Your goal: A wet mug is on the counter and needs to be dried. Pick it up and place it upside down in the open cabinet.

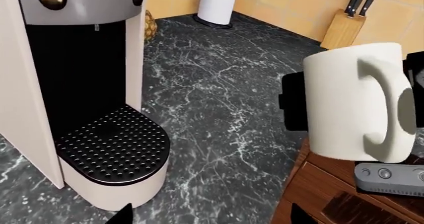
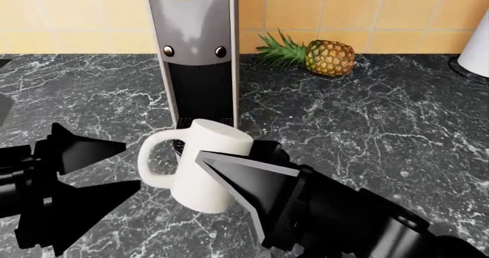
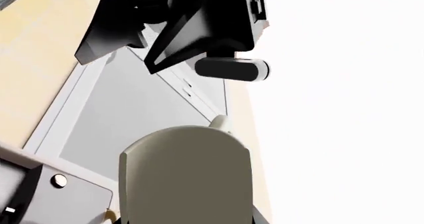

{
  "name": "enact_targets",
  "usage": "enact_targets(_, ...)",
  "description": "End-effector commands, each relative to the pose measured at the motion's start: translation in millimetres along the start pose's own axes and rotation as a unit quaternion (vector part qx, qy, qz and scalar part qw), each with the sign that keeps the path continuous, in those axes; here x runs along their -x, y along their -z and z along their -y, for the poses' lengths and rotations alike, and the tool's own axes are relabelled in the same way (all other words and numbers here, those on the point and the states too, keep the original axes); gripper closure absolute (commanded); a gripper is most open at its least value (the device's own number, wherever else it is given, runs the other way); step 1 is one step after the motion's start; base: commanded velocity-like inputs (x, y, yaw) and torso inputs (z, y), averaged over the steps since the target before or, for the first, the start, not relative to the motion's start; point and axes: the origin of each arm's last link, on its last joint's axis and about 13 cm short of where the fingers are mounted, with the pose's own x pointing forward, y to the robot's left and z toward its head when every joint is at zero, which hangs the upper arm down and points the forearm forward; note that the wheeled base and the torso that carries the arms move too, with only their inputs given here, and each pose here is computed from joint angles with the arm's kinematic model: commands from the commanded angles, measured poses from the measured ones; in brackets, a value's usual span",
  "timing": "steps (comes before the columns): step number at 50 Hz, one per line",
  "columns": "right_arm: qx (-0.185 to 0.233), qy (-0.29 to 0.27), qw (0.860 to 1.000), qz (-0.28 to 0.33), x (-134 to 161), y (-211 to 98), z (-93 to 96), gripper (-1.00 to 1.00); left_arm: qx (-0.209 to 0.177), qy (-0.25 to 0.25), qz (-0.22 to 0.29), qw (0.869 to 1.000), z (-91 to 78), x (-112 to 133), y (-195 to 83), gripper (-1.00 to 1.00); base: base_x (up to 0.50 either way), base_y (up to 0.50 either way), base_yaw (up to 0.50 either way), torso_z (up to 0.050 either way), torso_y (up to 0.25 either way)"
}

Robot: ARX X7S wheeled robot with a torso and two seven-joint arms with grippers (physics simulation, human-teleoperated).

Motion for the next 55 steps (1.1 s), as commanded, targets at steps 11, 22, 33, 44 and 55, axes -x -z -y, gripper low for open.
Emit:
enact_targets(11, 0.010, 0.007, 1.000, 0.006, -1.2, -1.9, 0.9, 1.00, -0.006, 0.025, -0.048, 0.999, -1.0, -25.5, -11.5, -1.00, 0.00, 0.00, 0.00, 0.000, 0.000)
enact_targets(22, 0.012, 0.008, 1.000, 0.006, -1.6, -1.2, 0.9, 1.00, -0.009, 0.051, -0.069, 0.996, 0.7, -31.5, -15.9, -1.00, 0.00, 0.00, 0.00, 0.000, 0.000)
enact_targets(33, 0.012, 0.007, 1.000, 0.006, -1.8, -1.0, -0.6, 1.00, -0.015, 0.060, -0.081, 0.995, 1.4, -32.4, -17.4, -1.00, 0.00, 0.00, 0.00, 0.000, 0.000)
enact_targets(44, 0.015, 0.007, 1.000, 0.005, -1.8, -0.2, -0.9, 1.00, -0.025, 0.072, -0.113, 0.991, 4.0, -30.1, -11.1, -1.00, 0.00, 0.00, 0.00, 0.000, 0.000)
enact_targets(55, 0.013, 0.007, 1.000, 0.007, -2.1, -1.5, -1.4, 1.00, -0.026, 0.101, -0.113, 0.988, 9.1, -28.4, -12.0, -1.00, 0.00, 0.00, 0.00, 0.000, 0.001)
